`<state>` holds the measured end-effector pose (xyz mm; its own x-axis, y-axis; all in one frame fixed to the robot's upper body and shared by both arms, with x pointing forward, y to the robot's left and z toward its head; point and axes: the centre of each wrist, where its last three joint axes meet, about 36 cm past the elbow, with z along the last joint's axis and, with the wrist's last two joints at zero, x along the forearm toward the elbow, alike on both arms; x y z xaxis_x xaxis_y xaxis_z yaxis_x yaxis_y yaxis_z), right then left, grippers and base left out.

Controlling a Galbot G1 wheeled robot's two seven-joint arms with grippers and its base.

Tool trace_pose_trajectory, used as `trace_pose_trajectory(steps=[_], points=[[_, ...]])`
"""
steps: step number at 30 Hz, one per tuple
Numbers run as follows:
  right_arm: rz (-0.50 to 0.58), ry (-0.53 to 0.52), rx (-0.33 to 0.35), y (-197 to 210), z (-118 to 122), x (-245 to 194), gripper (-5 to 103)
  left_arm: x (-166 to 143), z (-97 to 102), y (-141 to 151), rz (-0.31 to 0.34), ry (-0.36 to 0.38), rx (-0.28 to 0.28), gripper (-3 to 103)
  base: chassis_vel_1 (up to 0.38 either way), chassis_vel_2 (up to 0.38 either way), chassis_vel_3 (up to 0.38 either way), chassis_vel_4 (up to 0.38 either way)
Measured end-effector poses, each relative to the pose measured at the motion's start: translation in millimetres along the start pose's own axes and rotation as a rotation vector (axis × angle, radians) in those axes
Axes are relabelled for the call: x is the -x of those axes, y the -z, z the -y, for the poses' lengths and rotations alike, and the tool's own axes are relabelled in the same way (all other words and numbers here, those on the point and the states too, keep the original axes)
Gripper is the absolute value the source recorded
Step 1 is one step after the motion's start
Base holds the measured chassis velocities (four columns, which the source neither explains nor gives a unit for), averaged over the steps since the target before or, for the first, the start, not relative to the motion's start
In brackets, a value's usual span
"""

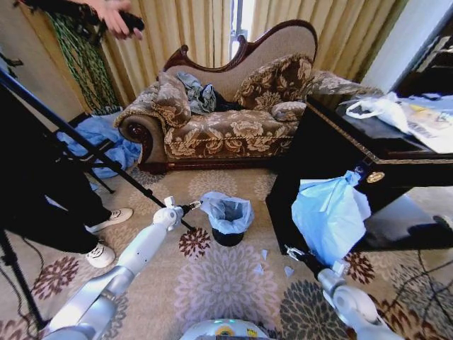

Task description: Place a garbage bag over the trash bin.

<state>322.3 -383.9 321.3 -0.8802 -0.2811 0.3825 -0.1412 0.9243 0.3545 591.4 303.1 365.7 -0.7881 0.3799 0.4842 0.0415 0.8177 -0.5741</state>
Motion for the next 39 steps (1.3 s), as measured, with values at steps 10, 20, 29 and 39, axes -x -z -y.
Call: trace_pose_trajectory(steps=[10, 20, 29, 39], points=[[0.032, 0.005, 0.017, 6, -2, 12, 100, -65, 22.2, 25, 0.151, -0.065, 0.694, 71, 0.000, 0.000, 0.000, 0.000], [0.039, 0.011, 0.042, -9, -12, 11, 100, -31, 54.2, 45, 0.131, -0.221, 1.224, 61, 0.000, 0.000, 0.000, 0.000], [0.060, 0.007, 0.055, -9, -8, 8, 100, 9, 71.6, 46, 0.081, -0.300, 1.412, 61, 0.000, 0.000, 0.000, 0.000], [0.075, 0.006, 0.082, -14, -4, 8, 100, 52, 77.7, 18, 0.008, -0.378, 1.628, 61, 0.000, 0.000, 0.000, 0.000]])
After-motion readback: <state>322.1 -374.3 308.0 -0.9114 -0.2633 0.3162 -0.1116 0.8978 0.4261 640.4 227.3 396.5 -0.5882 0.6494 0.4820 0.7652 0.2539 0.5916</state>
